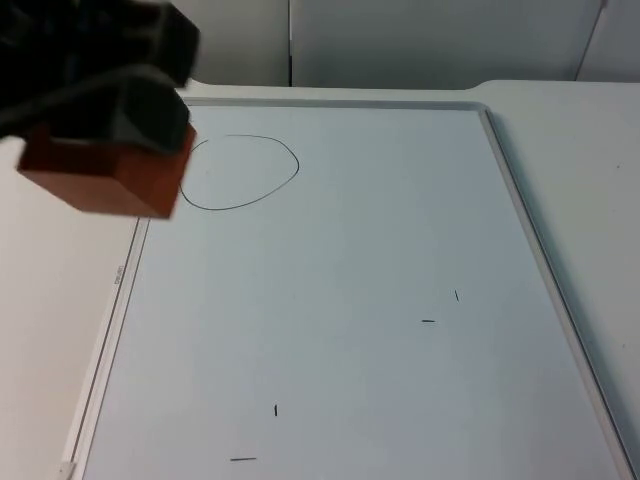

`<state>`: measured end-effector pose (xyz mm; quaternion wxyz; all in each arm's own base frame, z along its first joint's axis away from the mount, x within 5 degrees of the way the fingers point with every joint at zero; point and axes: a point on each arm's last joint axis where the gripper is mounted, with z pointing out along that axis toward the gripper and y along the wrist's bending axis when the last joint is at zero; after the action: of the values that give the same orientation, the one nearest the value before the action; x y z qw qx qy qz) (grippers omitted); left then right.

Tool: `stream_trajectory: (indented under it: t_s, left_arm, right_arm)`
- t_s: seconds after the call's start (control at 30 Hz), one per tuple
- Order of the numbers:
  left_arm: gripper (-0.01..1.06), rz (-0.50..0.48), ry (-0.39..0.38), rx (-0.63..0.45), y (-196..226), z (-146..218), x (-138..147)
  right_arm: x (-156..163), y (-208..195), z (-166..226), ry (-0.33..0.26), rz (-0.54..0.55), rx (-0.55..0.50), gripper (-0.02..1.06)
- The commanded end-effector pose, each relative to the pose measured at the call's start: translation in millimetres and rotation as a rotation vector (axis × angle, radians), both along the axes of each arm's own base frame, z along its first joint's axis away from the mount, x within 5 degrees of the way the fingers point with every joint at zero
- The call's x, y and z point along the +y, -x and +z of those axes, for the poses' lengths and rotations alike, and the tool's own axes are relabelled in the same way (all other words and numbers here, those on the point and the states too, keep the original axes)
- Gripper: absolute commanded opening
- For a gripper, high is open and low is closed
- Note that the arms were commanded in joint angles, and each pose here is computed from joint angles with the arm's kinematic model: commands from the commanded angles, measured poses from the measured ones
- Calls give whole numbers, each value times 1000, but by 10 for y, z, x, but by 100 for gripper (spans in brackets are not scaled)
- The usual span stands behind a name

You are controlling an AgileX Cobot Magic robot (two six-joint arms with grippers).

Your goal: Pick up one cube with the left hand and another cube with the right hand. First place the cube in the right hand at the target position, then stack the cube in the left hand on top.

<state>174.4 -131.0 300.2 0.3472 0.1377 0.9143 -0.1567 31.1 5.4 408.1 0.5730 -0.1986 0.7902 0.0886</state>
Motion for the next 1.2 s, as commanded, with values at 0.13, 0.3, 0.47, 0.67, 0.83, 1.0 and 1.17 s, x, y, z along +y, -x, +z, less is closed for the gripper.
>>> stream_trajectory:
  t_s: [0.13, 0.3, 0.47, 0.67, 0.83, 1.0, 1.17]
  left_arm:
    - [17, -59, -139, -198, 335, 353, 389]
    - [17, -144, -156, -284, 496, 471, 489]
    - [17, -229, -150, -349, 640, 548, 544]
    - [17, -277, -142, -384, 719, 587, 568]
    - [17, -322, -165, -406, 737, 591, 563]
    - [17, -339, -182, -402, 732, 533, 555]
    - [17, -332, -176, -365, 719, 354, 539]
  right_arm:
    - [2, -5, 17, -32, -2, -22, 0]
    - [3, -5, 19, -49, -6, -17, 0]
    - [12, -20, 17, -43, -5, -13, 0]
    - [64, -82, 6, -37, 6, 16, 0]
    - [136, -200, -15, -11, 9, 55, 0]
    - [197, -301, -38, 9, 9, 89, 0]
    - [292, -459, -67, 23, 6, 128, 0]
